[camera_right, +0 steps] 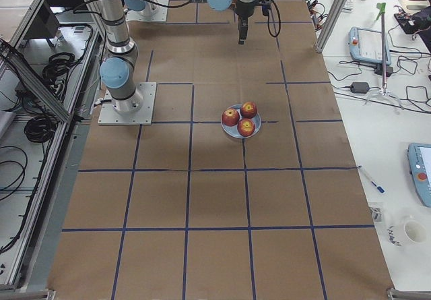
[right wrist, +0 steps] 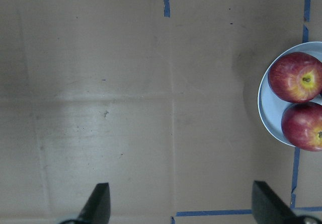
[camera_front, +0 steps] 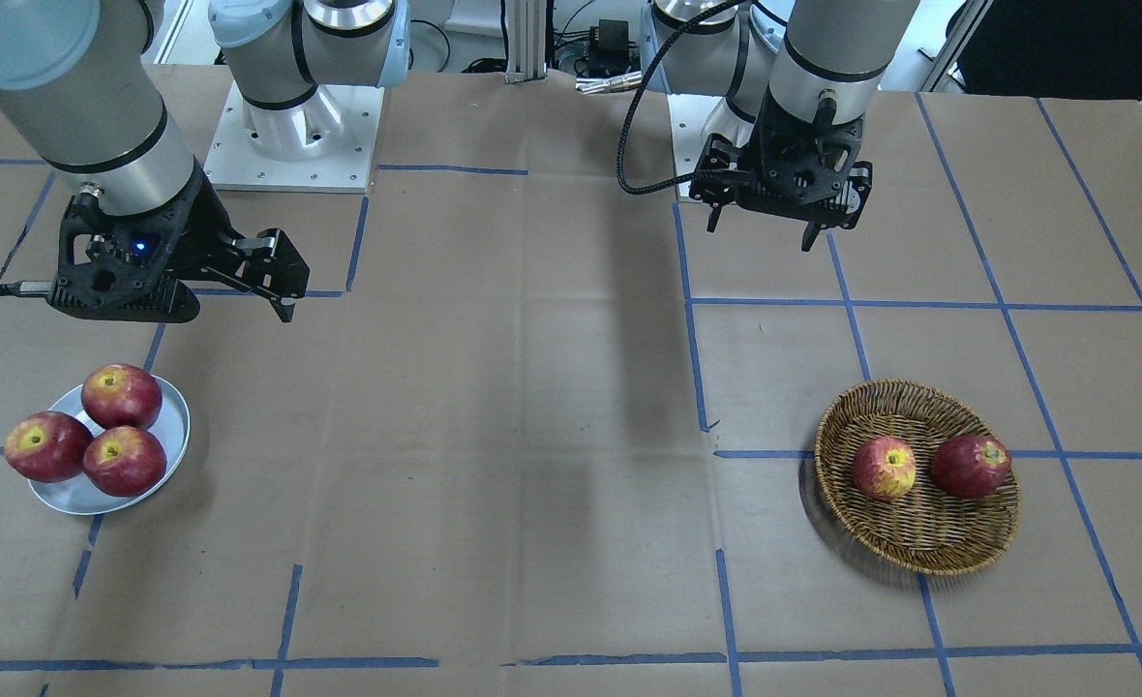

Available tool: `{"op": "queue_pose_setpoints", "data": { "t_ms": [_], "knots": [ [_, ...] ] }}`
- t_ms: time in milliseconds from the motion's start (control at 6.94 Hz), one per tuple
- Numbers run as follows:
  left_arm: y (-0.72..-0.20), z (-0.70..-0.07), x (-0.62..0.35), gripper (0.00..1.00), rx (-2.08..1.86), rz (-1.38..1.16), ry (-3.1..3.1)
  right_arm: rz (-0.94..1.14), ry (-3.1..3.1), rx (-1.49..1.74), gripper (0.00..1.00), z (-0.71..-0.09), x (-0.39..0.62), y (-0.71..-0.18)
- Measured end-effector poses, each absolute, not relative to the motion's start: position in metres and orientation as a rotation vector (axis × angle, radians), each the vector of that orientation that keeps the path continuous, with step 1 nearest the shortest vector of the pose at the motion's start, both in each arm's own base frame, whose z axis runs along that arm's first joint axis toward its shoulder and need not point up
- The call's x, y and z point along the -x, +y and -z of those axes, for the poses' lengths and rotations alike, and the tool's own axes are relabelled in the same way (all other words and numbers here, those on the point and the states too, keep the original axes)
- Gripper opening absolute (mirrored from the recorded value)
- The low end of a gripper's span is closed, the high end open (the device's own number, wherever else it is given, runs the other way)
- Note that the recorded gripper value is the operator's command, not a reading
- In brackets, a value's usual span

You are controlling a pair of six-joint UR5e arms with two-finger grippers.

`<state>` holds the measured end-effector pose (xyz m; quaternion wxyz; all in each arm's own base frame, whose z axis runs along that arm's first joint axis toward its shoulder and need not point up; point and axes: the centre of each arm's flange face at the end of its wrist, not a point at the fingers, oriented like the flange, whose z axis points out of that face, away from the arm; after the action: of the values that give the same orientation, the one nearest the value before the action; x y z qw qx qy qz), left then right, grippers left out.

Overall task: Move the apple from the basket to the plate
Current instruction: 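Descend the left gripper into the basket and close on the apple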

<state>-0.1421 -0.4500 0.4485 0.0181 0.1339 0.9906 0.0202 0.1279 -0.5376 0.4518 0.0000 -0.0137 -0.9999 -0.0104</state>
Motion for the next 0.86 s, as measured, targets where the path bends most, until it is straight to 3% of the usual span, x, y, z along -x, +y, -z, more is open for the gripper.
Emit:
{"op": "queue_pose_setpoints", "data": {
  "t_ms": [432, 864],
  "knots": [
    [-0.473, -0.402, 0.063, 0.99, -0.476, -0.100, 3.085, 0.034, -3.141, 0.043, 1.00, -0.451, -0.128, -0.537],
    [-0.521, -0.342, -0.008, 0.99, -0.610, 0.018, 3.030, 0.033, -3.141, 0.042, 1.00, -0.452, -0.128, -0.537]
  ]
}}
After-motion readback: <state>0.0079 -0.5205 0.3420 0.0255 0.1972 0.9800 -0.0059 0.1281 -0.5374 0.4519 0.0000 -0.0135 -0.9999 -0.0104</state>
